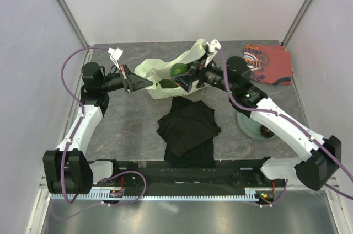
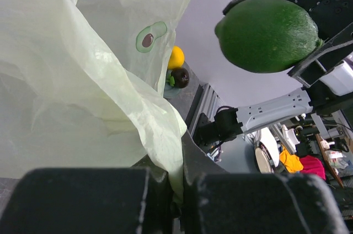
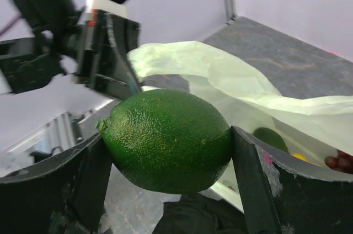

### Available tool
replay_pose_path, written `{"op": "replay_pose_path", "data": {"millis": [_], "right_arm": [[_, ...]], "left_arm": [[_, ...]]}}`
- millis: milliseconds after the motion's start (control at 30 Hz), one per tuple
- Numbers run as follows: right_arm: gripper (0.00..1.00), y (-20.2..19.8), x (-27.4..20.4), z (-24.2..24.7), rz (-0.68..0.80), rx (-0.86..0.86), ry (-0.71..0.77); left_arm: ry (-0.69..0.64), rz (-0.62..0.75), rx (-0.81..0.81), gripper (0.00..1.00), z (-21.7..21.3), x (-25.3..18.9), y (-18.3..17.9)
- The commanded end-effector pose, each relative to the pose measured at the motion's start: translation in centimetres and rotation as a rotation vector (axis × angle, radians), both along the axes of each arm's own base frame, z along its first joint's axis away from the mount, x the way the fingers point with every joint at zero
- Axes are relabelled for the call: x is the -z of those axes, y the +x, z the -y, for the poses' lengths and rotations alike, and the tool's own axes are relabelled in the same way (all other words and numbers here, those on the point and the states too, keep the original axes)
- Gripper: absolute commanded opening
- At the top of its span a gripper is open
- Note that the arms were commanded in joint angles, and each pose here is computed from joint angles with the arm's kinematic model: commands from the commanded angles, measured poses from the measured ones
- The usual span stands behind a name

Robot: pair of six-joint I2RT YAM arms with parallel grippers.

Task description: Place the fruits into the plastic bag

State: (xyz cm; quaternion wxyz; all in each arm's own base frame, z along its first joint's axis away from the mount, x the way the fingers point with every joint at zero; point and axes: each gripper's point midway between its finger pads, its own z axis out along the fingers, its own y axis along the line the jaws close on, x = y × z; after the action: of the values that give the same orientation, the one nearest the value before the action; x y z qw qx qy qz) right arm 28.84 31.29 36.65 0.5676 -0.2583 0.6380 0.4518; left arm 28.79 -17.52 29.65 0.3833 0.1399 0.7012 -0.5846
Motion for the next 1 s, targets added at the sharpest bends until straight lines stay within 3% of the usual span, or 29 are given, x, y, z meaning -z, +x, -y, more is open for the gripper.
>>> {"op": "replay_pose_path", "data": {"millis": [0, 333, 967], "right_arm": [[0.41, 4.8, 1.5, 0.2, -0.015, 0.303, -0.174], [0.4, 8.9, 5.2, -0.3, -0.126, 0.537, -0.339], [0.44, 11.4, 19.2, -3.2, -0.362, 0.532, -0.654]], "left_arm": [[0.013, 0.079, 0.001, 0.02, -0.1, -1.3, 0.2], [0.012, 0.082, 0.001, 0.02, 0.0, -1.4, 0.2], [0.011, 0.079, 0.002, 0.02, 0.0, -1.4, 0.2]]}}
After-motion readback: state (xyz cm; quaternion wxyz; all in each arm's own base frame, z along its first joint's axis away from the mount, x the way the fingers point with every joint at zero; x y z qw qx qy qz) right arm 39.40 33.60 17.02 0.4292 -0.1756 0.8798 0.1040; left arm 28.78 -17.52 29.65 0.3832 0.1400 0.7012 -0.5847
